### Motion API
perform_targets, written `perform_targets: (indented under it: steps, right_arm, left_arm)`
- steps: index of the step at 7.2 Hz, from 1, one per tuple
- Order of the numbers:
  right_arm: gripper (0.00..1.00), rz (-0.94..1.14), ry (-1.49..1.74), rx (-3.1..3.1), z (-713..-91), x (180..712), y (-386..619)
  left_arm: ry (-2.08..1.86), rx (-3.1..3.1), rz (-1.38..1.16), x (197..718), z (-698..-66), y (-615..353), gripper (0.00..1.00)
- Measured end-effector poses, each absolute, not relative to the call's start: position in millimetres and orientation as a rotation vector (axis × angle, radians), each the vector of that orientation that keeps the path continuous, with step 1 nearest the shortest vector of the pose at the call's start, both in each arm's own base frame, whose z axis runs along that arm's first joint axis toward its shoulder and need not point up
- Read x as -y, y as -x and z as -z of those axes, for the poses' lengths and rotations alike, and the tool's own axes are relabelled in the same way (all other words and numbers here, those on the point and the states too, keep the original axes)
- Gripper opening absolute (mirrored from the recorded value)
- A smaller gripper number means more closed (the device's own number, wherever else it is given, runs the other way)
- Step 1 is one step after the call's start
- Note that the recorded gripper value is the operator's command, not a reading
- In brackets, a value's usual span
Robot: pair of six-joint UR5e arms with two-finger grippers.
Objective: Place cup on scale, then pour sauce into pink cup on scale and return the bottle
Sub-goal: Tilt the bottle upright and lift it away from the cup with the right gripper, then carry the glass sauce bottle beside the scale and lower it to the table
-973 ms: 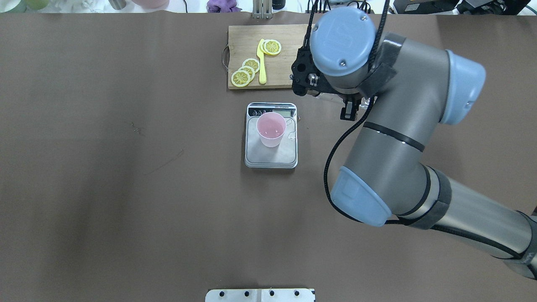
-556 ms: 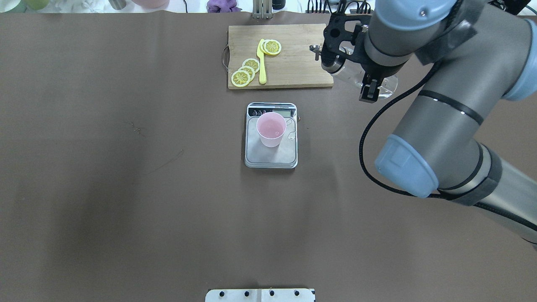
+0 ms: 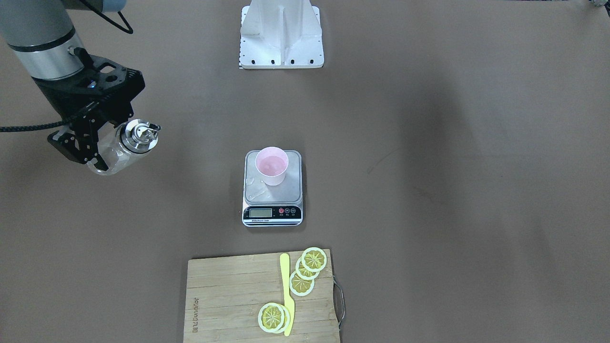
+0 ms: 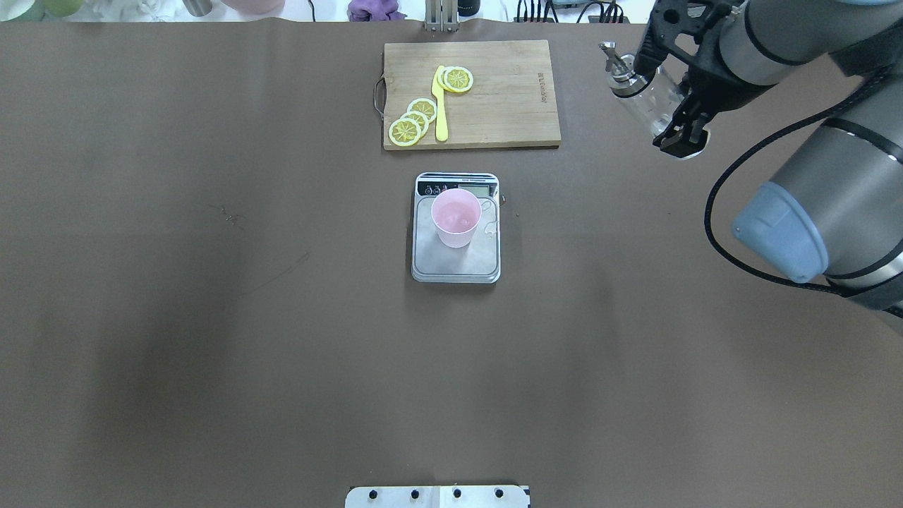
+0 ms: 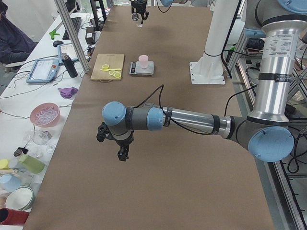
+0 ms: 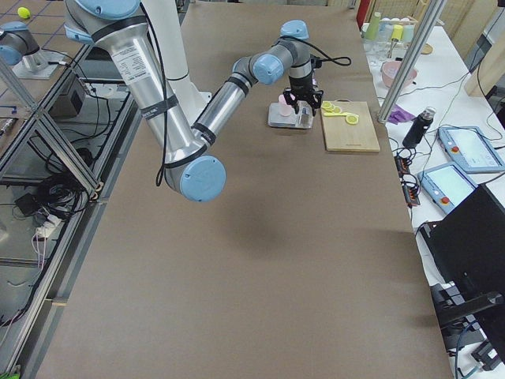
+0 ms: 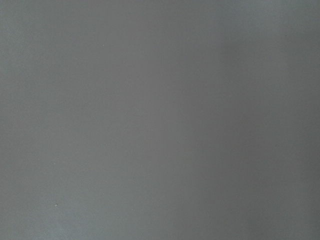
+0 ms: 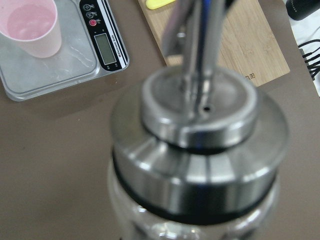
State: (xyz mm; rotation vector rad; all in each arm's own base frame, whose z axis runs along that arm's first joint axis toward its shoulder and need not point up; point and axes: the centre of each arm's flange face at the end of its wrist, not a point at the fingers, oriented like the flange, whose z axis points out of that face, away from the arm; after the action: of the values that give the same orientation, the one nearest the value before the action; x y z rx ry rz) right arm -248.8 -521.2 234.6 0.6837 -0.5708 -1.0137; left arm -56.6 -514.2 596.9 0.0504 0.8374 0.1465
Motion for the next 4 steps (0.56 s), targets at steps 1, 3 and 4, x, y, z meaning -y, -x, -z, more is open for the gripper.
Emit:
perform_targets:
  steps: [1,3,4]
  right_arm:
    - [0.0,1.012,-0.695,0.63,-241.5,520.9,237.6]
    - [0.0,1.007,-0.739,0.755,-255.0,516.1,213.9]
    - [0.0,0.995,-0.775,0.799,-269.9,510.6,206.5]
  left_arm:
    - [-0.052,-0.838,-0.147,514.1,-596.2,56.6,0.98]
    - [-0.054,-0.838,-0.149,513.2,-595.6,57.1,0.98]
    - [-0.057,-0.837,-0.15,512.9,-594.4,57.5,0.98]
